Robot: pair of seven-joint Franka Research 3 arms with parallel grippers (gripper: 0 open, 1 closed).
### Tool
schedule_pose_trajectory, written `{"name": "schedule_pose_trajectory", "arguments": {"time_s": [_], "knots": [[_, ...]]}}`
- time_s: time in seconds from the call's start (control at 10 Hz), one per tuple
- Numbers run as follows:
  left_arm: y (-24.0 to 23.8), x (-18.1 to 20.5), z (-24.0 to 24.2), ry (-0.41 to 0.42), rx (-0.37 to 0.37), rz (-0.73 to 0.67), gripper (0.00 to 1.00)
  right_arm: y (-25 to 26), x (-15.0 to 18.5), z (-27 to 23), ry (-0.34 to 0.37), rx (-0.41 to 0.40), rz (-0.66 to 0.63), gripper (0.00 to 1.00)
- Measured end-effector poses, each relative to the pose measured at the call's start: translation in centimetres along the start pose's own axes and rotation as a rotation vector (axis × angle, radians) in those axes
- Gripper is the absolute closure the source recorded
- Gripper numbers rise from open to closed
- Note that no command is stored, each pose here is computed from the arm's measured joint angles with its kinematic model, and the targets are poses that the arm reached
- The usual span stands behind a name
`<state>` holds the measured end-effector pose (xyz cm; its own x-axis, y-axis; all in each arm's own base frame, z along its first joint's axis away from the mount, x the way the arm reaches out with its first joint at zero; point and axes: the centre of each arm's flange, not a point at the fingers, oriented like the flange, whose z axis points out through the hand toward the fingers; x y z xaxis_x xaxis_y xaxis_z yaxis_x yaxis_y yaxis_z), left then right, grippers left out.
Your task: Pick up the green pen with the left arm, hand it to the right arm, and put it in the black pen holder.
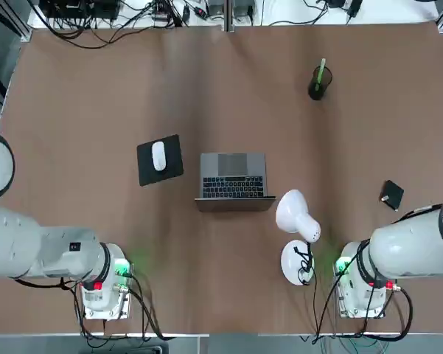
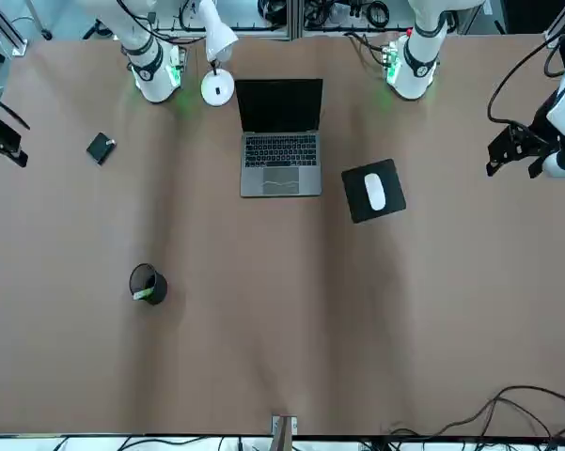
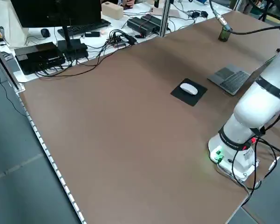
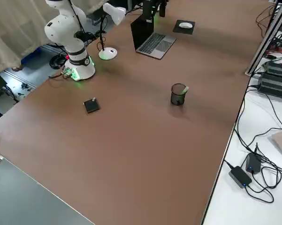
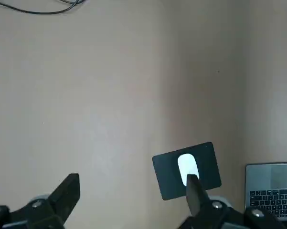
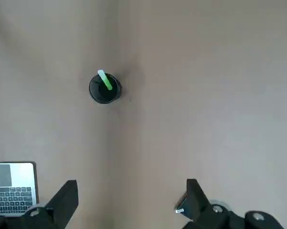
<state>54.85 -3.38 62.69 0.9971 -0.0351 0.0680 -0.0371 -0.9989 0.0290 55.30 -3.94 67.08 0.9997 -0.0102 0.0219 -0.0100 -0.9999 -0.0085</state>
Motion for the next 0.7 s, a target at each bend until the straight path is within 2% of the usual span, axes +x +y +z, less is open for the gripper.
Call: {"name": "schedule_pose_trajectory", "arguments": {"time_s": [0.3,0.5,0.7], "knots": [[0.0,0.0,0.0,0.0,0.0,-0.001,0.02,0.2,2.0,1.9,0.059,-0.006,0.018,0.0],[0.0,0.0,0.0,-0.001,0.0,-0.001,0.02,1.0,2.9,4.2,0.053,-0.007,0.03,0.0],[0.0,0.0,0.0,0.0,0.0,-0.001,0.02,1.0,2.8,4.2,0.054,-0.007,0.03,0.0]]}}
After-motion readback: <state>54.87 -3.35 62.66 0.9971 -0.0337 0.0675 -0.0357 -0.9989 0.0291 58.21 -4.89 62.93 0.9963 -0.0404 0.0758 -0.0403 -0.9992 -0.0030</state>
